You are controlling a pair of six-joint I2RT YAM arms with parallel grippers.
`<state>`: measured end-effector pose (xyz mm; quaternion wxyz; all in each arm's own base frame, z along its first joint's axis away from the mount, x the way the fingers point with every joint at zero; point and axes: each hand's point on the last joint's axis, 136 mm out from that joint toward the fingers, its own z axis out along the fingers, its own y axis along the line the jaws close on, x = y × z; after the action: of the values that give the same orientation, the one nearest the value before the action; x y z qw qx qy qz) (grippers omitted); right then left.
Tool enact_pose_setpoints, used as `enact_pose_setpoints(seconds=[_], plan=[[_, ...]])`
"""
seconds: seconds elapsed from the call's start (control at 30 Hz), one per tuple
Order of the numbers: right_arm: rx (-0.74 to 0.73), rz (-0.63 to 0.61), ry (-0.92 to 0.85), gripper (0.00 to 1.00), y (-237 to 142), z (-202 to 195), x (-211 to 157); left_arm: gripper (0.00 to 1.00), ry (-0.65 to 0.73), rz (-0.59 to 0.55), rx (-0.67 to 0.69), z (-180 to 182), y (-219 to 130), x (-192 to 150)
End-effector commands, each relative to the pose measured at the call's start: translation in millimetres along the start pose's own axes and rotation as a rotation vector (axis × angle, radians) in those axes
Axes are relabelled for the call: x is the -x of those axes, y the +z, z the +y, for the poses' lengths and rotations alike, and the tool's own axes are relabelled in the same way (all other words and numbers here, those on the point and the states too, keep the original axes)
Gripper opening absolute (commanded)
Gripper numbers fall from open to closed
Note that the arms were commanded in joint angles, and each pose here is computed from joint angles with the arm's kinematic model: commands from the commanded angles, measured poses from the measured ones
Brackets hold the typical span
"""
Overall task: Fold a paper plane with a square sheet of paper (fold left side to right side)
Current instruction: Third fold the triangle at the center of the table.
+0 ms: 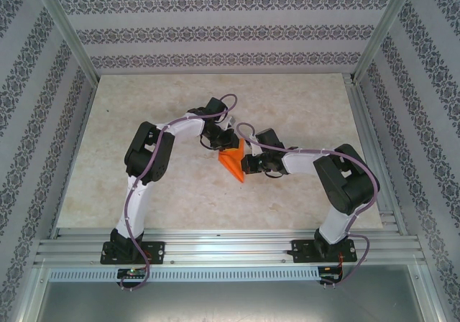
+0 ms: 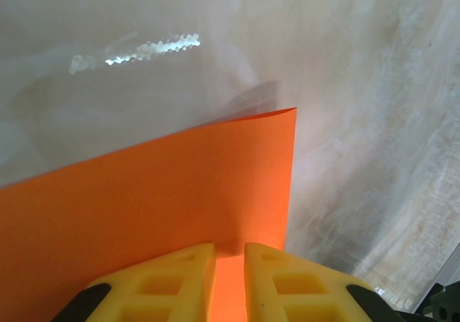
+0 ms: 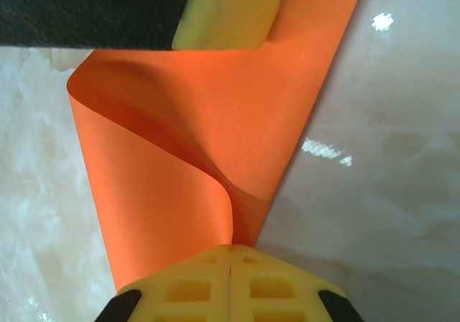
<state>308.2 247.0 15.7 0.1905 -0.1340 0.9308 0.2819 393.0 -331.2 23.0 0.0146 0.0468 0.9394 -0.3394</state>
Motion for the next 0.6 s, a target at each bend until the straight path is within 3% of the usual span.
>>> enact_pose_setpoints(seconds=[0.0, 0.33, 0.57], plan=[[-0.016, 0.016, 0.001, 0.00, -1.8, 2.0, -5.8, 0.19, -0.021, 0.053, 0.100, 29.1, 21.3, -17.1], [-0.055, 0.082, 0.003, 0.00, 11.1, -8.1, -21.7, 0.24, 0.001, 0.045, 0.081, 17.9, 12.7, -13.4], [-0.091, 0.136, 0.004, 0.00, 14.9, -16.1, -37.8, 0.32, 0.045, -0.012, 0.065, -5.7, -25.9, 10.3]])
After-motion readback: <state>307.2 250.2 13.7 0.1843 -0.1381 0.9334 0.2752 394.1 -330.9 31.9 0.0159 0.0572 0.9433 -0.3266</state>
